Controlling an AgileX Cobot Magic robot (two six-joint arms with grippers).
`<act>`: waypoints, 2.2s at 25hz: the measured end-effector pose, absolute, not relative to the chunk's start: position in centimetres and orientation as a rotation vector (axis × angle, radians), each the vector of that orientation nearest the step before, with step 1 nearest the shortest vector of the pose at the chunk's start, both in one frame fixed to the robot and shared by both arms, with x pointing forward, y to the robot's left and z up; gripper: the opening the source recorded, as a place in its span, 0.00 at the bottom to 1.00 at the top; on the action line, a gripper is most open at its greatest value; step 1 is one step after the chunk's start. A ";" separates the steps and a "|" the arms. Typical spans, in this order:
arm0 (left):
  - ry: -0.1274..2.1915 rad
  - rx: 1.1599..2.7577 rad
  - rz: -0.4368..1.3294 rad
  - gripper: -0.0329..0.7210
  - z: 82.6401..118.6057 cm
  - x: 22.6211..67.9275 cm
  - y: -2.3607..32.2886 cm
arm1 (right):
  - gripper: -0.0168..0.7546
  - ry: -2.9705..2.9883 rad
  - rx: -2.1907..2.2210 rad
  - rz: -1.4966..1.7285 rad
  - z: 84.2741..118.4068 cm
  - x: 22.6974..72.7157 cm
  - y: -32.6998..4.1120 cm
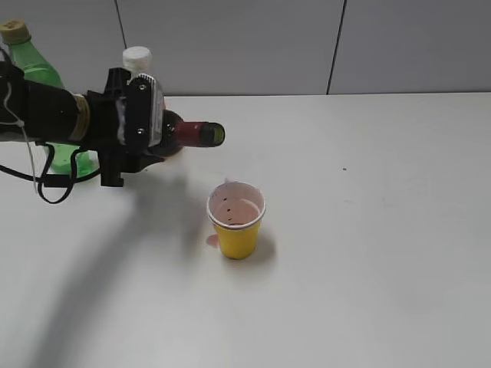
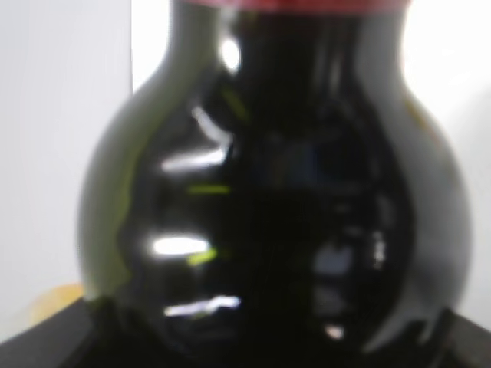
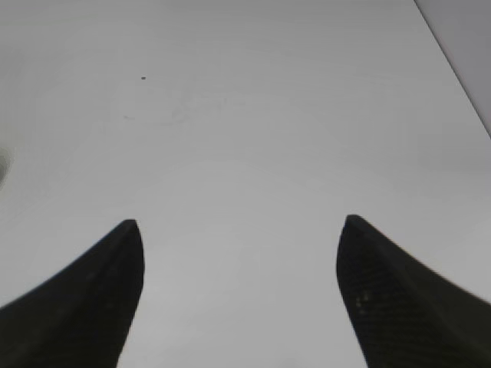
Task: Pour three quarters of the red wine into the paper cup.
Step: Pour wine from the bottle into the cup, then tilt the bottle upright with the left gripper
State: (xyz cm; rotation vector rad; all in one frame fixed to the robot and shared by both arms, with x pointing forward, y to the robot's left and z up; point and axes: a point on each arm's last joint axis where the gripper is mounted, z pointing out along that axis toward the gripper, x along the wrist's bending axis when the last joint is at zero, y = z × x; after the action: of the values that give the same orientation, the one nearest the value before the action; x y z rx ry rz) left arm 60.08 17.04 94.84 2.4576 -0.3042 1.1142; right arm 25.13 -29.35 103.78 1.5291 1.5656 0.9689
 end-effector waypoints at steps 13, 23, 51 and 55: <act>-0.444 2.542 1.130 0.77 94.4 59.6 16.1 | 0.79 1.566 1.529 0.969 103.8 25.1 -29.3; -0.516 2.581 1.135 0.77 94.3 59.2 15.4 | 0.79 1.566 1.529 0.969 103.8 25.1 -29.3; -0.707 2.728 1.225 0.77 94.7 58.4 14.7 | 0.79 1.566 1.529 0.969 103.8 25.1 -29.3; -0.710 2.738 1.228 0.77 94.7 58.4 14.5 | 0.79 1.566 1.529 0.969 103.8 25.1 -29.3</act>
State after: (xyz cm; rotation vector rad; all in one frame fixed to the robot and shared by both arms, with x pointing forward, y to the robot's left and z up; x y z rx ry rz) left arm 58.38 14.54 94.70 2.7377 -0.7100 1.2280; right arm 25.13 -29.35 103.78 1.5291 1.5656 0.9689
